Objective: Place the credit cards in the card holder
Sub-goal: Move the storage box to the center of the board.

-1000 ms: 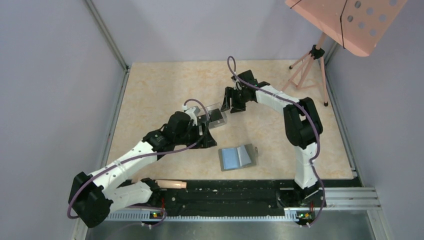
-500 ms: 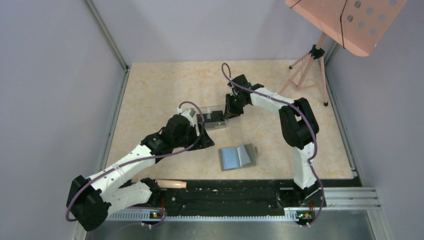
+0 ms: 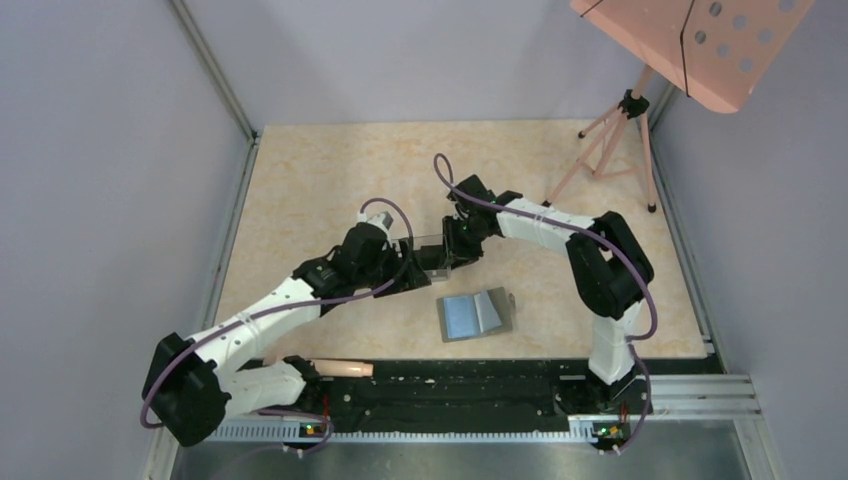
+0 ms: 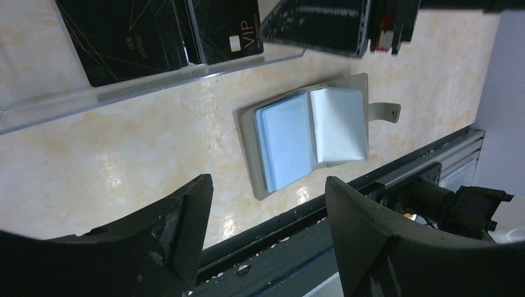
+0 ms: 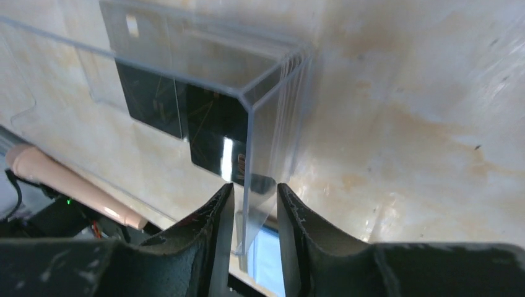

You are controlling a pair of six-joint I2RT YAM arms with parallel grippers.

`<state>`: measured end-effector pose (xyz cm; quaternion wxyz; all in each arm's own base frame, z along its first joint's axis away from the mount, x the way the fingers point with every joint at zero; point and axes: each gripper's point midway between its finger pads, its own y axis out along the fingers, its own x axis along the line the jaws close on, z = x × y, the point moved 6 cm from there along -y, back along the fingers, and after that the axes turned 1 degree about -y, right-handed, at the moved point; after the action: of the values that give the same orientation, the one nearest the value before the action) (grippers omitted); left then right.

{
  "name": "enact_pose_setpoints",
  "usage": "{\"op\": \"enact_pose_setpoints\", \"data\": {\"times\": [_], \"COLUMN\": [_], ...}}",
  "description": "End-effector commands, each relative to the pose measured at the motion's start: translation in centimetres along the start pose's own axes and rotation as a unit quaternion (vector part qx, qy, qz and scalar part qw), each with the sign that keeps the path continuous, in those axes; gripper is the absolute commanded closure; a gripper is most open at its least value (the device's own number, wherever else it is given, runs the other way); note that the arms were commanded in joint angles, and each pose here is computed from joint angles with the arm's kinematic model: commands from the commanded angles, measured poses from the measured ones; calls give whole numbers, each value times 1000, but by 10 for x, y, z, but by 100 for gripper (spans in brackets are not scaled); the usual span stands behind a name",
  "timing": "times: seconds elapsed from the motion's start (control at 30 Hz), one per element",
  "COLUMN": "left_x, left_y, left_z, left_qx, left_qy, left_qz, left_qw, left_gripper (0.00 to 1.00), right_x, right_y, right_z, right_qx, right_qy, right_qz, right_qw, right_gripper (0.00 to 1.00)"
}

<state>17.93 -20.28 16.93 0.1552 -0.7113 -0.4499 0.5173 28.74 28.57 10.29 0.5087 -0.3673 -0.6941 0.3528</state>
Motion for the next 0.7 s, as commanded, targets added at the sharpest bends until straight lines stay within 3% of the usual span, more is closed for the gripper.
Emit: {"op": "enact_pose_setpoints", "data": {"times": [0.0, 0.33, 0.67], "left_x": [-17, -2, 19], "left_y": [0, 24, 58], "left_z": [-21, -49, -65], "left_qx": [-38, -53, -27], "left_qy": [-11, -72, -97], "left_qz": [12, 2, -8], "left_qw": [999, 996, 995], "left_gripper": [28, 30, 37], "right_x": [22, 30, 26], "right_y": [-20, -31, -20], "right_z": [2, 4, 6], "right_qx": [-37, -85, -92], "right_qy": [6, -6, -15], "right_qz": [-62, -114, -126], "right_qw": [997, 990, 988], "right_gripper": [65, 41, 40]}}
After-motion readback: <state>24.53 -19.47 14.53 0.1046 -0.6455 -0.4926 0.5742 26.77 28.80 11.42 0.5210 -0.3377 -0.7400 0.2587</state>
